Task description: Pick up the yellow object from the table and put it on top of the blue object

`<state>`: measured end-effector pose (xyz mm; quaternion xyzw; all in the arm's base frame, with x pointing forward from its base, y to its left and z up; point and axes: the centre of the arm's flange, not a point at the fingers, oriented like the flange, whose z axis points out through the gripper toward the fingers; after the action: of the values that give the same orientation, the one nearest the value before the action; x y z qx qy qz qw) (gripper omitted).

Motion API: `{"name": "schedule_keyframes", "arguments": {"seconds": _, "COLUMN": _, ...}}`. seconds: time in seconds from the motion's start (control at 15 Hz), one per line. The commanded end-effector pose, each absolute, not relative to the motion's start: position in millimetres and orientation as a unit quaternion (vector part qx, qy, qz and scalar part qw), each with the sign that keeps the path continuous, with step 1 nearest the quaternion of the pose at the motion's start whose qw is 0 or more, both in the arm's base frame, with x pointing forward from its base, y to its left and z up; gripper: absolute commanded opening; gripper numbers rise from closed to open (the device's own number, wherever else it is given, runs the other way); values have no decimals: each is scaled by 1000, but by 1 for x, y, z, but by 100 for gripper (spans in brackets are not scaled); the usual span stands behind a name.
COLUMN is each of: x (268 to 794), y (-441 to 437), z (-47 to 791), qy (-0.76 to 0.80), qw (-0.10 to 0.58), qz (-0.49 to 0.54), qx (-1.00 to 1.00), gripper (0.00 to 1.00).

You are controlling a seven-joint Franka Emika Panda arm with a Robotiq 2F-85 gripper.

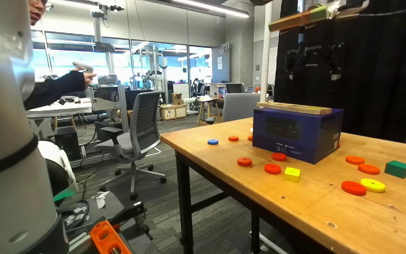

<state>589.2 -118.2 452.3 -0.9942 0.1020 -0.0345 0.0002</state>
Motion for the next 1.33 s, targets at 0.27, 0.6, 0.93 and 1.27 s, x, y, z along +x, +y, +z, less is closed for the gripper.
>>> {"name": "schedule_keyframes", "arguments": {"seconds": 0.27, "x": 461, "y": -81, "z": 527, "qy": 149, "qw": 15, "qz": -36, "qx": -988, "gripper": 100}}
{"name": "schedule_keyframes", "arguments": {"seconds": 0.6, "x": 380, "y": -52, "z": 507, "qy": 160, "qw": 25, "qz": -40, "qx": -986, "gripper": 100}}
{"name": "schedule_keyframes", "arguments": {"seconds": 0.93, "x": 318, "y": -29, "z": 468, "qy": 140, "qw": 15, "qz": -13, "qx": -990, "gripper": 100}}
{"name": "schedule_keyframes", "arguments": {"seconds": 1.27, "x": 266, "y": -27, "z": 461, "qy": 98, "qw": -3, "qz": 3, "qx": -995, "gripper": 100}}
